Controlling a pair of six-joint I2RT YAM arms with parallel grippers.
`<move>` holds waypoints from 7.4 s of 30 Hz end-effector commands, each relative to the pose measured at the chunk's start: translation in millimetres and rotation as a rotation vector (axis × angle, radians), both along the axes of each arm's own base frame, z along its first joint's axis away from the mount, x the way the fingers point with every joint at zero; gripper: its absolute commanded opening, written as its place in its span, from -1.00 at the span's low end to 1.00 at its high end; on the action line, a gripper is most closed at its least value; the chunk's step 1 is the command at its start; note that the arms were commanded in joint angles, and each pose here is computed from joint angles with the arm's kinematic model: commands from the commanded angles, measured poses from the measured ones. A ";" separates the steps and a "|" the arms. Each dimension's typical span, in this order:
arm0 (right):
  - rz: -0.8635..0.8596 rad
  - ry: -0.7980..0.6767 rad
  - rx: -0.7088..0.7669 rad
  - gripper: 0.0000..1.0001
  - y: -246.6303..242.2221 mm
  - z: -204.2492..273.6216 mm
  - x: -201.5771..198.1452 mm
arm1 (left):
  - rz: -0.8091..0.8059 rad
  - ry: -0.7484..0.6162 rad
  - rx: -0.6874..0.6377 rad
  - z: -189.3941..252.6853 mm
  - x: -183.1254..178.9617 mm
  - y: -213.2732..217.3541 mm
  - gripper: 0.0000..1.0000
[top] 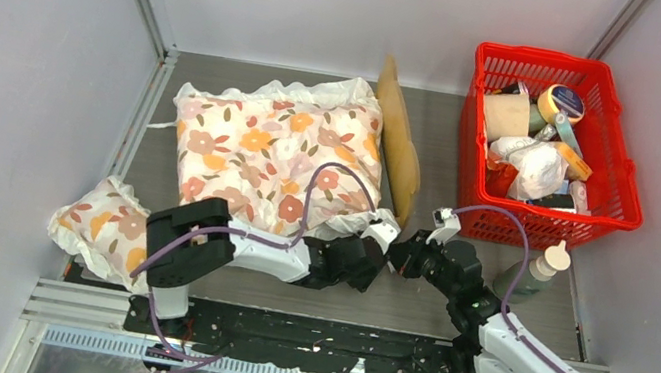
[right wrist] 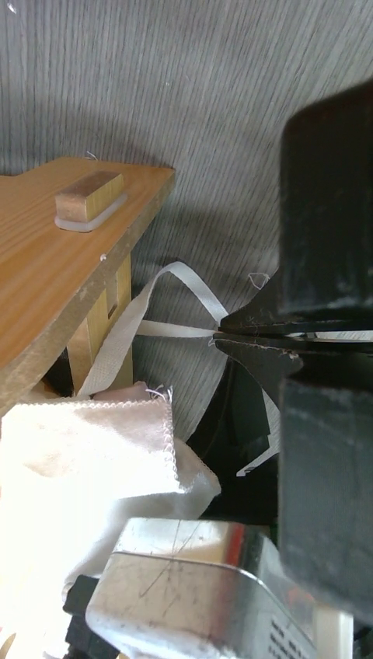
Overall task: Set up the pet bed
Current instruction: Tie the ropes to the bed frame.
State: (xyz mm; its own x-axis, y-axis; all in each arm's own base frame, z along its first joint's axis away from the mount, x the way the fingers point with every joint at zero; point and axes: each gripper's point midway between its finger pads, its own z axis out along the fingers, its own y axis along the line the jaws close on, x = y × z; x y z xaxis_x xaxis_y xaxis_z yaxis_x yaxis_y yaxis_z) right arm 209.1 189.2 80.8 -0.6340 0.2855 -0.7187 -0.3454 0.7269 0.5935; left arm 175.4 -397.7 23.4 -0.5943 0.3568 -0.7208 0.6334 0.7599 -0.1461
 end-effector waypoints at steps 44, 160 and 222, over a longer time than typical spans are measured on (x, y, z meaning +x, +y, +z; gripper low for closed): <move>0.024 -0.046 0.023 -0.89 7.7 14.4 5.8 | 0.034 0.059 0.094 6.6 -17.4 52.7 -1.00; 0.646 -1.113 -0.843 -0.02 46.5 34.2 -2.5 | -0.021 0.210 -0.173 98.3 27.2 22.3 -1.00; 0.267 -0.687 -0.291 -0.90 61.3 40.8 -10.4 | -0.158 -0.315 -0.396 210.2 45.5 42.1 -0.14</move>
